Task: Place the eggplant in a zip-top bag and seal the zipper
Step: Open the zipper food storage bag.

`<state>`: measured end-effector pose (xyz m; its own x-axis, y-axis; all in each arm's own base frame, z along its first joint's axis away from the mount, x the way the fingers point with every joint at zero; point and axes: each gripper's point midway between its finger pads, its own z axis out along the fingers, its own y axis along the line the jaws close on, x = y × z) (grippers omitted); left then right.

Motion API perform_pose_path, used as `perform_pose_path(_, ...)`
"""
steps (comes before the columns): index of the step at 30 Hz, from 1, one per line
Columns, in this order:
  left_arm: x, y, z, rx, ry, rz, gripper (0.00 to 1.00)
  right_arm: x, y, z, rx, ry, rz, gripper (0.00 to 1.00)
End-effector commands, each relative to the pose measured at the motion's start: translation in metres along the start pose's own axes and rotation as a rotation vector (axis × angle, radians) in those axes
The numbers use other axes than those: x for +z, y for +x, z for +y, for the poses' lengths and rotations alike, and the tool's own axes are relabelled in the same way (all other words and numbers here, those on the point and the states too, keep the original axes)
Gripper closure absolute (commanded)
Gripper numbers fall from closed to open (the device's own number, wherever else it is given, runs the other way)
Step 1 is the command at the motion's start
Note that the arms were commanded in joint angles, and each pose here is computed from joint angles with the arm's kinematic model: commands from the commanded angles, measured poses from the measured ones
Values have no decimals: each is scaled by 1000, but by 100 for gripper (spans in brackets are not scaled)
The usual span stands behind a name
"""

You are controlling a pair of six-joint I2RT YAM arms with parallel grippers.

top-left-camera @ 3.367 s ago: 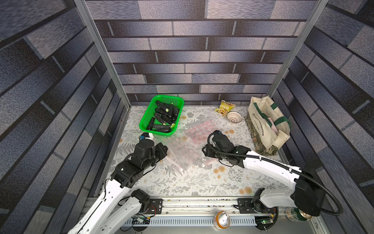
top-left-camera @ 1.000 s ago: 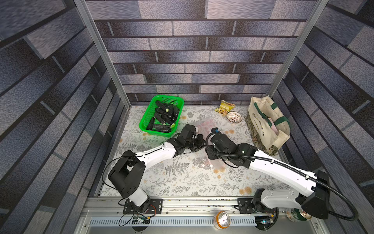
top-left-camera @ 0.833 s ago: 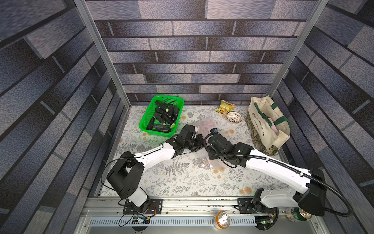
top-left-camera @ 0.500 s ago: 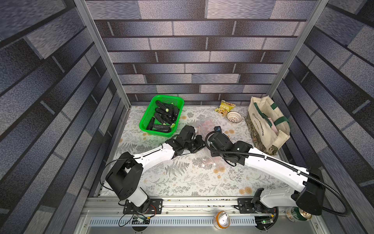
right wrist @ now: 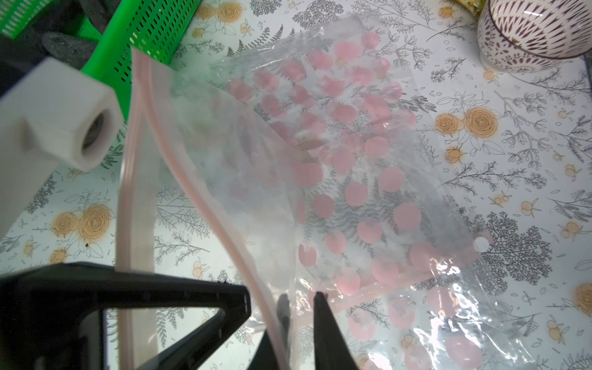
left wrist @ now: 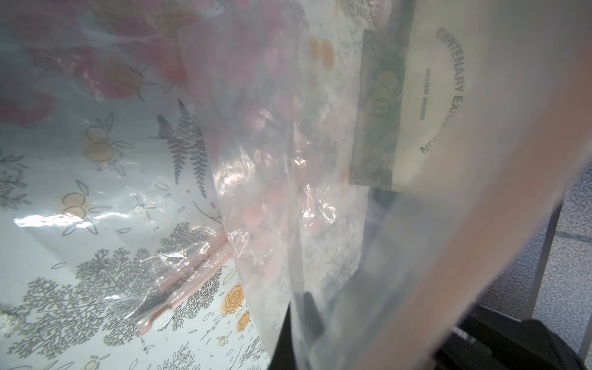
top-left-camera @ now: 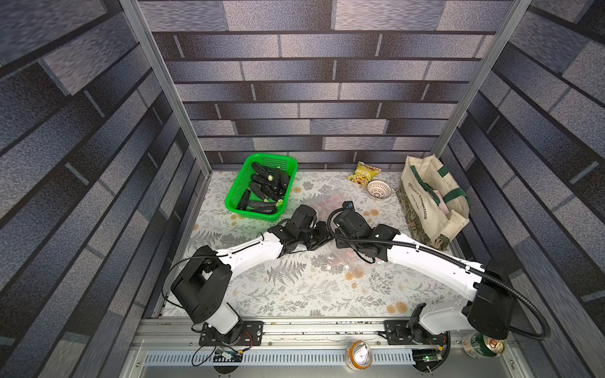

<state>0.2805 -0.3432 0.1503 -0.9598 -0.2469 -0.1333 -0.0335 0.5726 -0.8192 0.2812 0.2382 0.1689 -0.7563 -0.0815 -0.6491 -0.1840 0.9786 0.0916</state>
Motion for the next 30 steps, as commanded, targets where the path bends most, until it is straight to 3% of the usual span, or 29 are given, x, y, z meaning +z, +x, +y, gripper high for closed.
perform_pose_path(1, -8, 1, 7, 40, -54, -14, 100, -25, -12, -18, 4, 34, -61, 89)
perform_pose_path(11, 32, 1, -17, 96, -15, 57, 100, -99, -16, -76, -37, 154, -128, 95)
perform_pose_path(14, 43, 1, -10, 96, -47, 57, 100, -106, -12, -81, -50, 160, -112, 99)
perform_pose_path(19, 45, 4, 45, 100, -246, 51, 100, -77, 7, -52, 14, 34, -34, 100)
perform_pose_path(24, 29, 6, 92, 107, -438, 43, 95, -34, 34, -41, 101, 10, 52, 100)
perform_pose_path(30, 10, 3, 93, 88, -421, 8, 67, -2, 50, -30, 119, -4, 108, 100)
